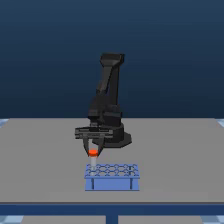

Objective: Pick up the centrifuge tube on the rack

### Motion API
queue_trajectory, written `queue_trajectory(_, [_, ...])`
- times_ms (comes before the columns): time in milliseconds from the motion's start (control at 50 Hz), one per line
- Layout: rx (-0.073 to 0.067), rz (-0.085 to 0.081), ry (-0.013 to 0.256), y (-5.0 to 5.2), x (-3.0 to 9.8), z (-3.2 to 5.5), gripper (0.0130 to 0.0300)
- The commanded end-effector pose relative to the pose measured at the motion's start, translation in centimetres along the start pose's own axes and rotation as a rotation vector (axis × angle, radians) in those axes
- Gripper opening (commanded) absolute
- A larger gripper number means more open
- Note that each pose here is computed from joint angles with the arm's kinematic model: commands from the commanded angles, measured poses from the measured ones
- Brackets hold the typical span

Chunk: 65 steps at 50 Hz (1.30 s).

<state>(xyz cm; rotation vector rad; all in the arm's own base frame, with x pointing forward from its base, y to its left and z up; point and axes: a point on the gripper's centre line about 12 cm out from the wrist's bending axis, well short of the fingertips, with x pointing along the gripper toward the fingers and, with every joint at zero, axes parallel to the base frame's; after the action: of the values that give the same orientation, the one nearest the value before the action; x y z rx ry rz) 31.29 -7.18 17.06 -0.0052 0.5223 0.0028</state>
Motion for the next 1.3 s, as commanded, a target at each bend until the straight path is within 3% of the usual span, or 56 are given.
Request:
queue_trajectory(20, [0.006, -0.002, 0.002, 0.0, -0.2, 0.34, 0.0130])
queue_trajectory(360, [0.006, -0.002, 0.002, 0.0, -0.9, 1.48, 0.0130])
queue_trajectory(1300, [0.006, -0.002, 0.002, -0.1, -3.4, 5.92, 0.0130])
